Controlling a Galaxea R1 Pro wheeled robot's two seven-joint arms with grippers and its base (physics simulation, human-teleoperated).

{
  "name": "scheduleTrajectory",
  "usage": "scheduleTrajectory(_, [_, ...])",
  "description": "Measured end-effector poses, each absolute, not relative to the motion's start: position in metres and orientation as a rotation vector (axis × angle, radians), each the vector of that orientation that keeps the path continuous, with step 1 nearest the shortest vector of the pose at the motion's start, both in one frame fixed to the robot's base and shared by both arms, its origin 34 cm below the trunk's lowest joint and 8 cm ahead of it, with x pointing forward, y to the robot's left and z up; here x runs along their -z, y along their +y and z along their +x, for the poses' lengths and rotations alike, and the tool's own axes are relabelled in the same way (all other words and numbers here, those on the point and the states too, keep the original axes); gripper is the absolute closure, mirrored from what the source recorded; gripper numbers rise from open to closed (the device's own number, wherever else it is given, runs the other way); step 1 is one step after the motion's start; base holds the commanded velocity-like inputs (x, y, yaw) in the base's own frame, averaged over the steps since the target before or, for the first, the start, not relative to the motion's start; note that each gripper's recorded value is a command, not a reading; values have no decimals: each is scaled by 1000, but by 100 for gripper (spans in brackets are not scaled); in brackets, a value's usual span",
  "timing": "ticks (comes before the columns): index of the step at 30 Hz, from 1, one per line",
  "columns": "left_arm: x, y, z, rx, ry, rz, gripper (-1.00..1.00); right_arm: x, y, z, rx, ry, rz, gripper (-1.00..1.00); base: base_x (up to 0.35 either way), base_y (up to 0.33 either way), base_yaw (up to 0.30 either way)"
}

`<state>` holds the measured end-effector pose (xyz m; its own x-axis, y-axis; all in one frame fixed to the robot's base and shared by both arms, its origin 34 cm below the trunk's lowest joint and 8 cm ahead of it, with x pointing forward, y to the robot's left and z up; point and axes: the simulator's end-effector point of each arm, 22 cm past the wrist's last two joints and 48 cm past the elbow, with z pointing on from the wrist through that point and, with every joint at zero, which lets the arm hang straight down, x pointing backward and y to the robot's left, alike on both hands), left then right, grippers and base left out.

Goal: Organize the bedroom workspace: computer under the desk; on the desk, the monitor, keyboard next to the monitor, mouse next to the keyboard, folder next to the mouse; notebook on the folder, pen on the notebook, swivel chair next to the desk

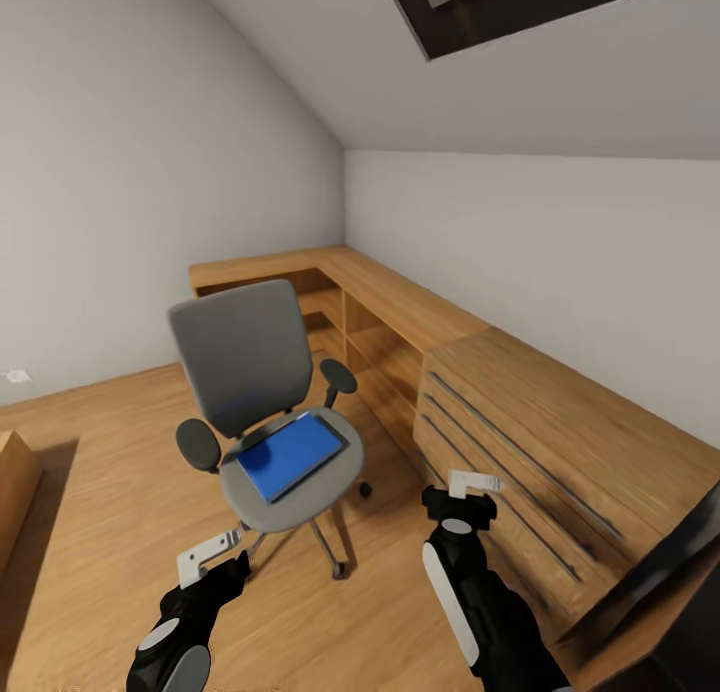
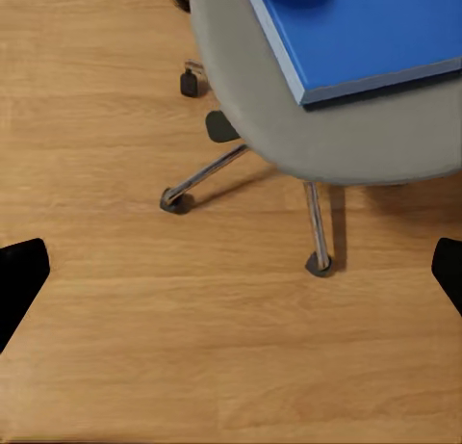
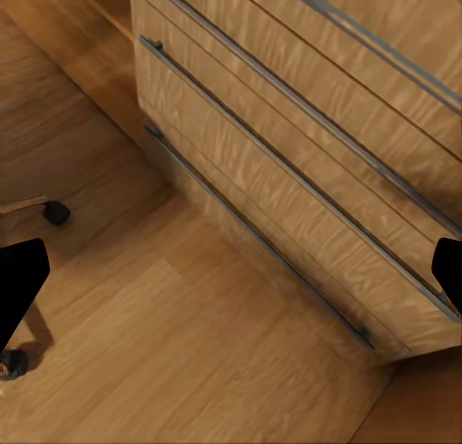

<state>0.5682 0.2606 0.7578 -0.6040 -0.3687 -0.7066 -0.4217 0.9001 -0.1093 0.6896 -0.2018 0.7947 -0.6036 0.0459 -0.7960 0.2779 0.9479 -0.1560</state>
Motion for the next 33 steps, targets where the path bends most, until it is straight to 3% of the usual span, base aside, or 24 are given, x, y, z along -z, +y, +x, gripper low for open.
scheduleTrajectory(11, [-755,261,568,-92,2285,-561,-100,-792,-204,689,348,2195,245,-100,0,0,213])
scheduleTrajectory(21, [-757,265,569,-98,2277,-565,-100,-794,-189,690,327,2187,196,-100,17,15,-4])
scheduleTrajectory(33, [-757,288,570,-133,2258,-623,-100,-790,-187,690,315,2192,198,-100,170,164,-32])
